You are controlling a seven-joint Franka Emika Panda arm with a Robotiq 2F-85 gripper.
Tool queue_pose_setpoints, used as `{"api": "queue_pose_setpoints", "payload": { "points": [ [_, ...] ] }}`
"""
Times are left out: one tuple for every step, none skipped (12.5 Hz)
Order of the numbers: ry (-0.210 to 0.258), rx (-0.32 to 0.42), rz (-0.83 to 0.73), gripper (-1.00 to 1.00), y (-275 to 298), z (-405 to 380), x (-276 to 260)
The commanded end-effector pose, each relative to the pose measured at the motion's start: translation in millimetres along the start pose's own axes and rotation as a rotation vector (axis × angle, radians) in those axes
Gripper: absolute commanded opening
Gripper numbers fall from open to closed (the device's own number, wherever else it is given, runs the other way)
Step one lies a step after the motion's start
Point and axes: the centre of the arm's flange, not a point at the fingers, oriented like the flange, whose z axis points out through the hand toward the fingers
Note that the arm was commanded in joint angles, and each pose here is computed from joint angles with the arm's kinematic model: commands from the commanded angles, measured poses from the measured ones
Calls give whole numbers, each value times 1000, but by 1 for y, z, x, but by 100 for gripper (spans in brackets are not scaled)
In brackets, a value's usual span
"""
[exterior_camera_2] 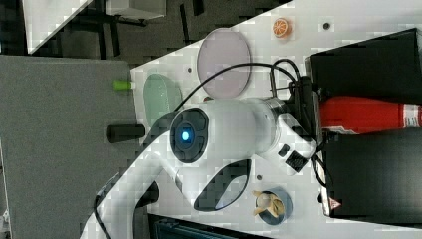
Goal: Pick Ketchup from oven and place it on table.
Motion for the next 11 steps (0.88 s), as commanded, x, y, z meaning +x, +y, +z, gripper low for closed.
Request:
{"api": "queue_pose_setpoints", "payload": {
  "points": [
    [39,88,-39,26,-21,-90,-4],
    [39,73,-77,27,-26,-115,-15],
    [35,66,-116,27,-32,-143,-30],
    [32,64,-159,26,-38,-170,-49],
    [25,69,-207,27,-44,-196,-73],
    [16,76,-263,27,-51,-218,-103],
    [-3,81,-323,27,-56,-234,-137],
    [-27,76,-385,27,-59,-245,-172],
    [-52,58,-449,26,-60,-252,-208],
    [-74,35,-507,27,-61,-254,-241],
    [-92,10,-561,27,-62,-253,-271]
  ]
}}
